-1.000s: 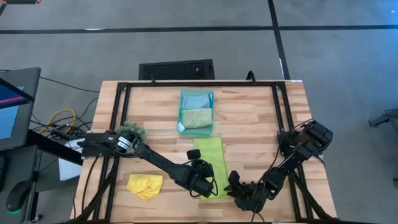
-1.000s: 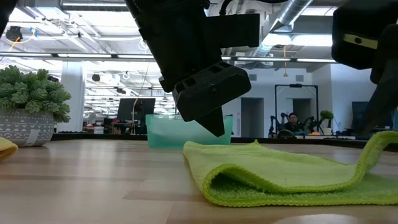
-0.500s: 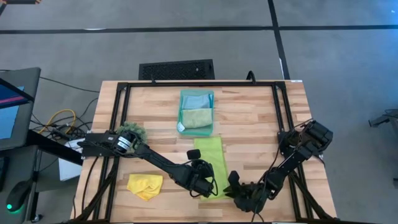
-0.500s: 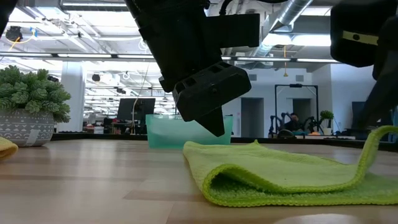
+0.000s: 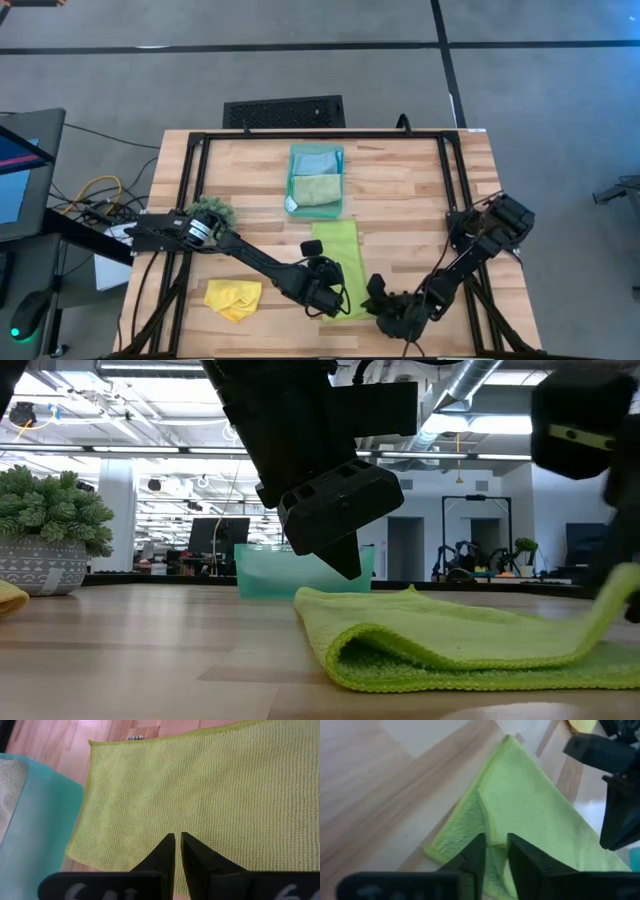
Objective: Fold microfiber towels
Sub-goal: Fold the light green microfiber cloth
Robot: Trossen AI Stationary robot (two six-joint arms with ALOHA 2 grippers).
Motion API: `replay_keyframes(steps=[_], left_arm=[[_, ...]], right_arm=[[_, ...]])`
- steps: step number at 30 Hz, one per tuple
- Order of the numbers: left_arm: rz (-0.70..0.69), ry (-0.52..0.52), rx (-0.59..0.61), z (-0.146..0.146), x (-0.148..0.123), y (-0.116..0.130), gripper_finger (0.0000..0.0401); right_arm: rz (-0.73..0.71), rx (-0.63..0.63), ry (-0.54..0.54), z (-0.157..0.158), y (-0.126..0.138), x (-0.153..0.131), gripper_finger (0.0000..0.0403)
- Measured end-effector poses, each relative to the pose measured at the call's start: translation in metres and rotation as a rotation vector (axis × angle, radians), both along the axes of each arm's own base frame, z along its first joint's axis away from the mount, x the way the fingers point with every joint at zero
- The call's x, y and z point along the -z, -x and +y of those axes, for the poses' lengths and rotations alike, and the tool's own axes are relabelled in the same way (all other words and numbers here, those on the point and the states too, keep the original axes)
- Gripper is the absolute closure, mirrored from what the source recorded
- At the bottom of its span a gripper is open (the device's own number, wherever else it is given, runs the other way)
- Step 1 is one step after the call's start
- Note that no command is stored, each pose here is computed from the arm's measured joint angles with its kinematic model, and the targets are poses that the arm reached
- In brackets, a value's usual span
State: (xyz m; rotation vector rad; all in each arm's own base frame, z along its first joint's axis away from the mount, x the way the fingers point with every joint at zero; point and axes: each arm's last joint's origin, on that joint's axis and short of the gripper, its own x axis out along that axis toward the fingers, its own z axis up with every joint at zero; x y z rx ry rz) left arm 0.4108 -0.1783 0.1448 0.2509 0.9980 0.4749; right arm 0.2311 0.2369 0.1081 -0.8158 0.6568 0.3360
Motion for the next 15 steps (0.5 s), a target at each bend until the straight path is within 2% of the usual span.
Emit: replay_keyframes(steps=[7, 15], left_arm=[[0.0, 0.0, 0.0, 0.0, 0.0, 0.0, 0.0379], [0.013, -0.01, 0.009, 0.0, 0.0, 0.001, 0.0379]], right_arm=[[-0.016, -0.061, 0.021, 0.009, 0.006, -0.002, 0.039], [-0.068, -0.066, 0.031, 0.02, 0.002, -0.014, 0.0382]])
